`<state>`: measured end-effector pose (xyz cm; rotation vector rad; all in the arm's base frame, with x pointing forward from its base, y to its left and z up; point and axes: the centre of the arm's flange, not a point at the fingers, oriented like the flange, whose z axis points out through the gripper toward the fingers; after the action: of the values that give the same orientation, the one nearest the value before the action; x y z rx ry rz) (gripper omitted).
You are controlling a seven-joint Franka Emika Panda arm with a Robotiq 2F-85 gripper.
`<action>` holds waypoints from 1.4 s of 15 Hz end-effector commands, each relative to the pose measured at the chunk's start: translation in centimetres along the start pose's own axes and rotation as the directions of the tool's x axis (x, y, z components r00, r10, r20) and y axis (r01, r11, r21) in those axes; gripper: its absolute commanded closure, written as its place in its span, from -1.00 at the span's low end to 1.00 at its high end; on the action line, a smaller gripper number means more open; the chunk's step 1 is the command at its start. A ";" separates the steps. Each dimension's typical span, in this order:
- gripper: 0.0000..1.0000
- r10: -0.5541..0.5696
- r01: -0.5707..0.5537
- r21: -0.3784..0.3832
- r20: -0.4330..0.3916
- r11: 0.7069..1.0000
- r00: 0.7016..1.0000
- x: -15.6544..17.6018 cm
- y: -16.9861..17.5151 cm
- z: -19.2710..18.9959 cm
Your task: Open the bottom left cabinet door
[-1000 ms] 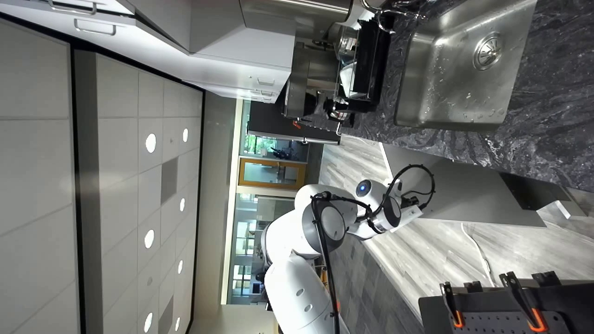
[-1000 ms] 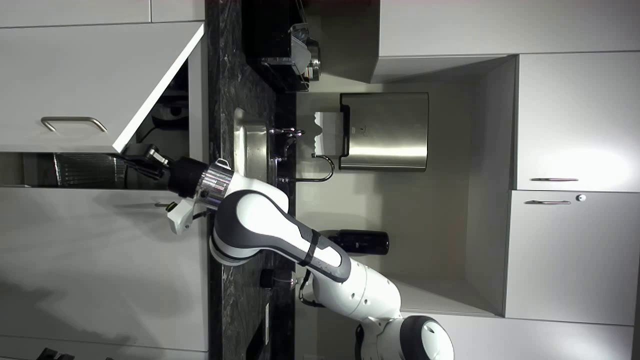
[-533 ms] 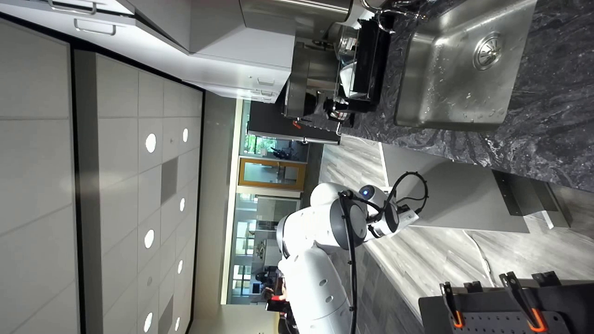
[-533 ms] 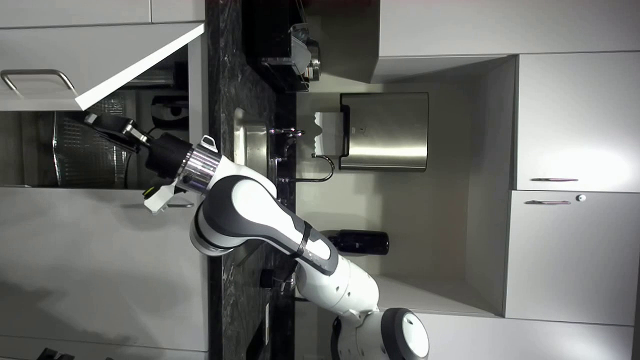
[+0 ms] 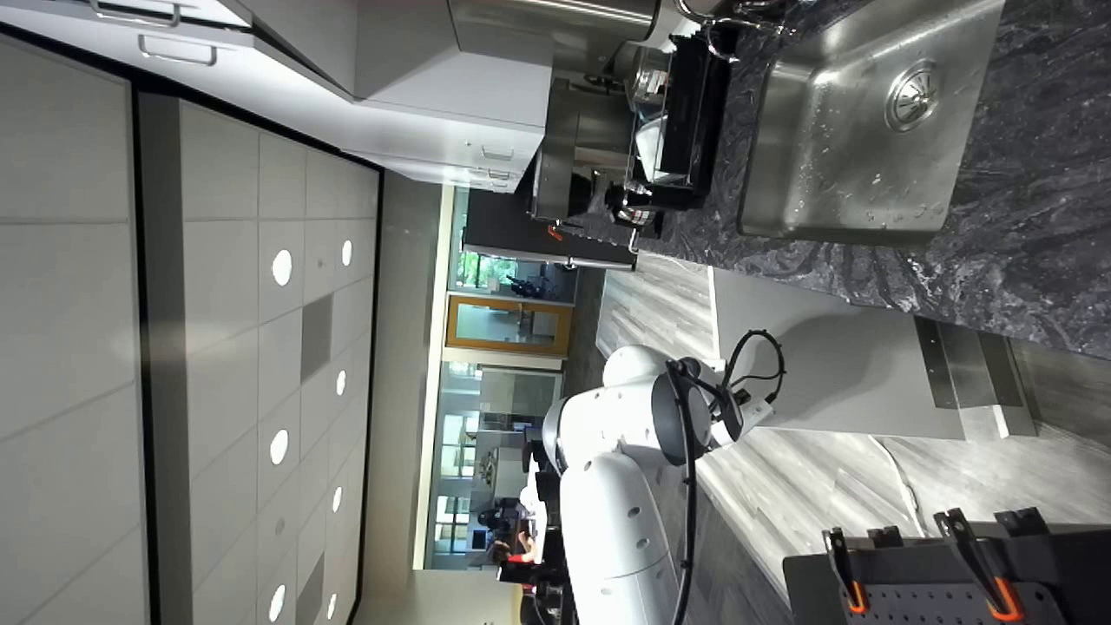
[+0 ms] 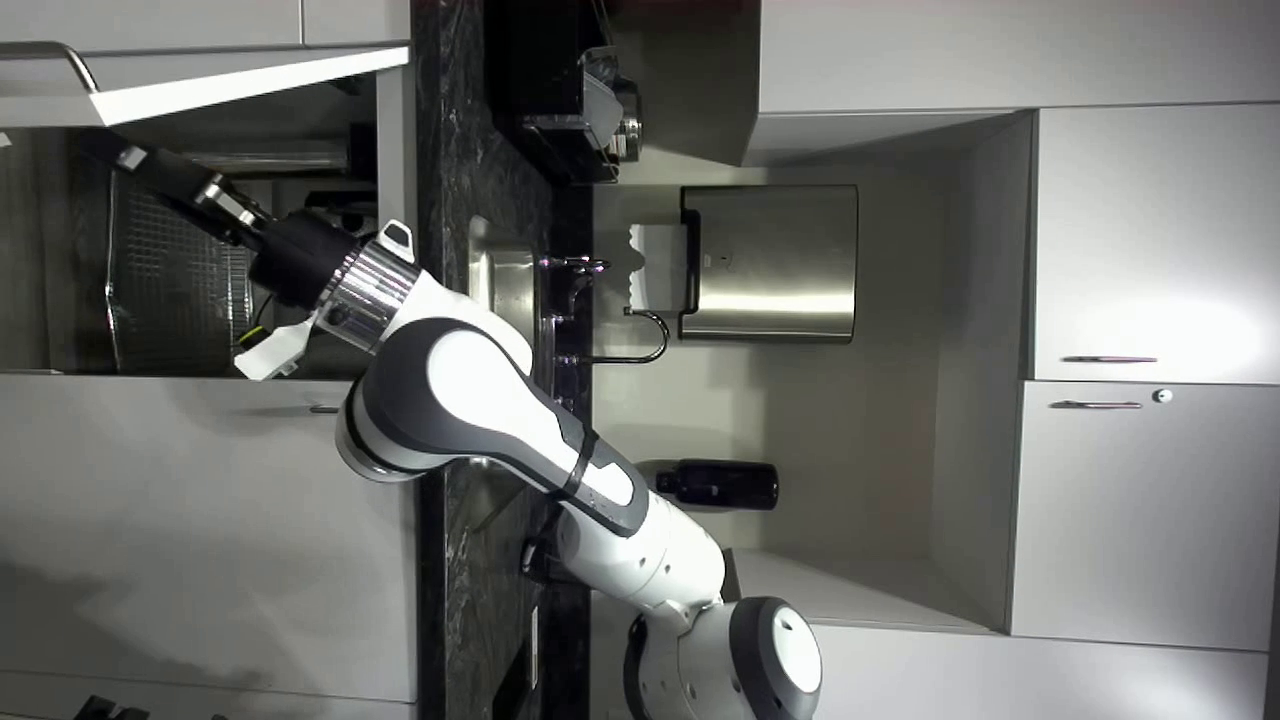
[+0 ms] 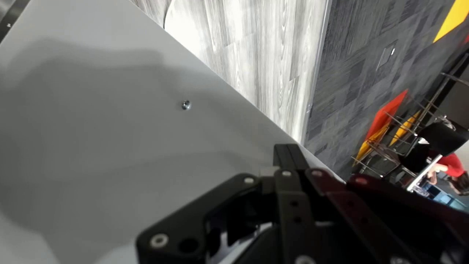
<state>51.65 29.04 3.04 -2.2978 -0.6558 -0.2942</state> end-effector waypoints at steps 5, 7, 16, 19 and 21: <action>1.00 -0.099 0.100 0.017 -0.050 0.995 0.994 4.4 -3.0 4.6; 1.00 -0.118 0.118 0.010 -0.053 0.993 0.992 5.4 -3.8 5.4; 1.00 -0.082 0.074 -0.108 -0.064 0.991 0.995 2.1 -2.8 4.3; 1.00 -0.040 0.019 -0.219 -0.092 0.976 0.995 -1.0 -1.5 3.0; 1.00 -0.020 -0.014 -0.301 -0.110 0.954 0.994 -3.3 -0.9 1.9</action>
<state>51.99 31.52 -0.90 -2.4206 -0.6371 -0.5218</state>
